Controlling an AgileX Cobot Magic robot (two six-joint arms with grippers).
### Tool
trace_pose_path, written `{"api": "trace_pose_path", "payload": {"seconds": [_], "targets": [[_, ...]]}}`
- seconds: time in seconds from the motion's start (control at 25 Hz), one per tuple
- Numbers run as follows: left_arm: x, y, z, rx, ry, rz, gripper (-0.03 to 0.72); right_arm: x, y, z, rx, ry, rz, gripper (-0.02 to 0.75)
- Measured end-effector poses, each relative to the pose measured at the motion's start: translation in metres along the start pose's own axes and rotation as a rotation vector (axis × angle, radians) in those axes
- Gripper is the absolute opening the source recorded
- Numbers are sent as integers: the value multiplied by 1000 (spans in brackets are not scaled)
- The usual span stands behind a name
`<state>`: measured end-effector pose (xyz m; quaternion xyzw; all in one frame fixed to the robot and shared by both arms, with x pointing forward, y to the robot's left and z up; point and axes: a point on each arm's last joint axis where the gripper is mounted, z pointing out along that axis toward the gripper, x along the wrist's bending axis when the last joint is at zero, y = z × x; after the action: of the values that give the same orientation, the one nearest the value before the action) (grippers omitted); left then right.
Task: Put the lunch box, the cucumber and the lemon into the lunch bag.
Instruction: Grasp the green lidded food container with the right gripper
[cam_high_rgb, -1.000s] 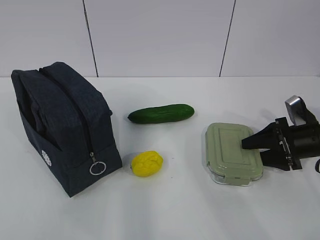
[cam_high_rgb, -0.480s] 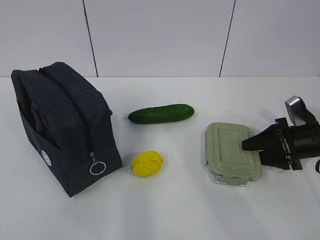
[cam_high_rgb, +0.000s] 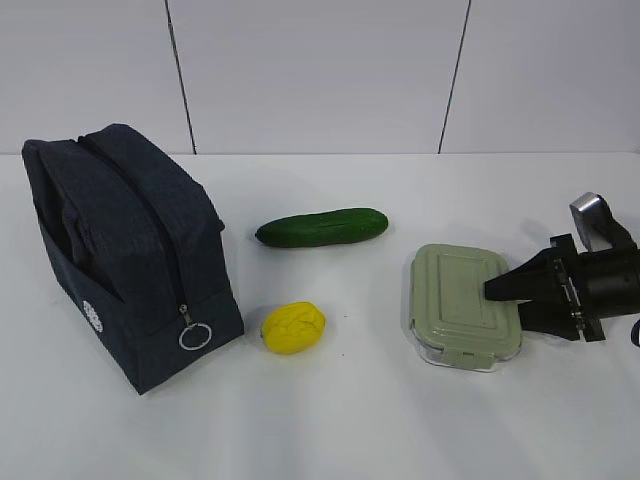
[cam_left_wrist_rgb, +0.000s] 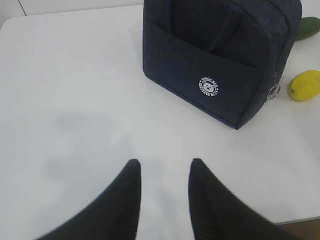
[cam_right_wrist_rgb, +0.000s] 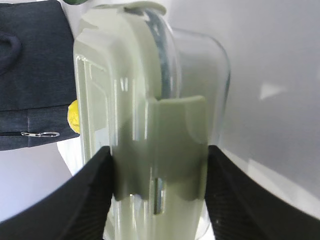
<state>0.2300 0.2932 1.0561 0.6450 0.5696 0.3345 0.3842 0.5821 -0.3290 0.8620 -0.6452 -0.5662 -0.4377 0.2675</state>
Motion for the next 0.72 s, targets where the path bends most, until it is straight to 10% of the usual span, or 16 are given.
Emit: {"api": "trace_pose_path", "payload": {"seconds": [0.72], "targets": [[0, 0, 0, 0, 0, 0, 239, 0, 0, 1, -2, 0, 22, 420]]}}
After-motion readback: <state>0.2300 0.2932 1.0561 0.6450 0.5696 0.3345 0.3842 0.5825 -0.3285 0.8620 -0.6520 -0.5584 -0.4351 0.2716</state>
